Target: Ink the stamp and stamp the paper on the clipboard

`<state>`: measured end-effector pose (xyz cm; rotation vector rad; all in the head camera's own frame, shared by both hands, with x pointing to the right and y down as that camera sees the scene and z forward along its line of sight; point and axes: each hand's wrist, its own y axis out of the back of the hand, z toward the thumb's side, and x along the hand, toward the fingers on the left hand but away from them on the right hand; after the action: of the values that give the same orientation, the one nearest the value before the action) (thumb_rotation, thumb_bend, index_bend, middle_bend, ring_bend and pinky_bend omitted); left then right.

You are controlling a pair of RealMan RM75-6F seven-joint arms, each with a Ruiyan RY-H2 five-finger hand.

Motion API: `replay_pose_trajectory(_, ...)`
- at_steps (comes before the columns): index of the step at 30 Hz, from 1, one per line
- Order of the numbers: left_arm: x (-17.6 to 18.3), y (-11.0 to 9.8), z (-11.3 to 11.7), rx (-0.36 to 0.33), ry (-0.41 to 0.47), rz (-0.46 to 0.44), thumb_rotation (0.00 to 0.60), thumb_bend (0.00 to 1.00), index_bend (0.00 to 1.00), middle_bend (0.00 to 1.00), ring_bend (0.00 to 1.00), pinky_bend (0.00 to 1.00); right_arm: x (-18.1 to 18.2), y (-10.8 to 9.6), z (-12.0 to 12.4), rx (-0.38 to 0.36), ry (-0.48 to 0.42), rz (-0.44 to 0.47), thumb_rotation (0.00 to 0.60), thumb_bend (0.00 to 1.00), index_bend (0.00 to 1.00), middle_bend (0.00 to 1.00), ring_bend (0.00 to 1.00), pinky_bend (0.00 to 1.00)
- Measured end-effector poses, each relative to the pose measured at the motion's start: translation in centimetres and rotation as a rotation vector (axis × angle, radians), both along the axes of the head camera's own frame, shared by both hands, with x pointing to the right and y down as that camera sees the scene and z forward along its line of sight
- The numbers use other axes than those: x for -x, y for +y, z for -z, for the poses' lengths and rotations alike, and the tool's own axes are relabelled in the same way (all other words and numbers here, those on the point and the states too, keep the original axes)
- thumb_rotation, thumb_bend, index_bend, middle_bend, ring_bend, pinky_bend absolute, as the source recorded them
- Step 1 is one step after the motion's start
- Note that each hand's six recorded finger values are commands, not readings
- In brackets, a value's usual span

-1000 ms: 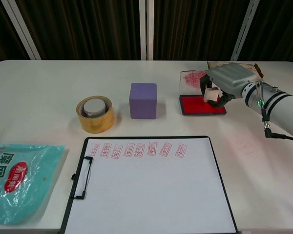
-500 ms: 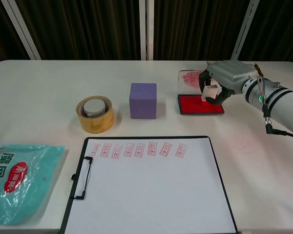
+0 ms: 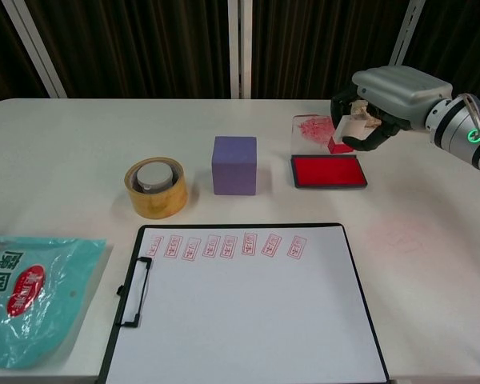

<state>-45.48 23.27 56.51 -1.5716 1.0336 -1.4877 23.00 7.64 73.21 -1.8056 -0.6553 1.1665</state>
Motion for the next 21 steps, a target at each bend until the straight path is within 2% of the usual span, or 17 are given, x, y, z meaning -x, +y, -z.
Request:
replay_pose_trajectory(7,-0.3,0.0,0.0,0.003,0.008,-0.001,0.6,0.0,0.14,0.15,0.12,0.24,0.7,3.0,1.5,0.064,-0.052,0.153,0.6,0.46,1.0,0.89,0.96,1.0)
replay_pose_trajectory(13,-0.4,-0.1,-0.1,0.007,0.017,0.001,0.6,0.0,0.14,0.15,0.12,0.24,1.4,5.3,3.0,0.083,-0.149,0.333,0.6,0.43,1.0,0.88,0.96,1.0)
replay_pose_trajectory(16,-0.4,-0.2,-0.2,0.006,0.016,0.002,0.6,0.0,0.14,0.15,0.12,0.24,1.3,5.8,3.7,0.05,-0.187,0.418,0.6,0.41,1.0,0.88,0.96,1.0)
replay_pose_trajectory(21,-0.4,-0.3,-0.3,0.01,0.013,0.002,0.6,0.0,0.14,0.15,0.12,0.24,0.7,6.4,4.2,-0.067,-0.189,0.595,0.6,0.4,1.0,0.88,0.96,1.0)
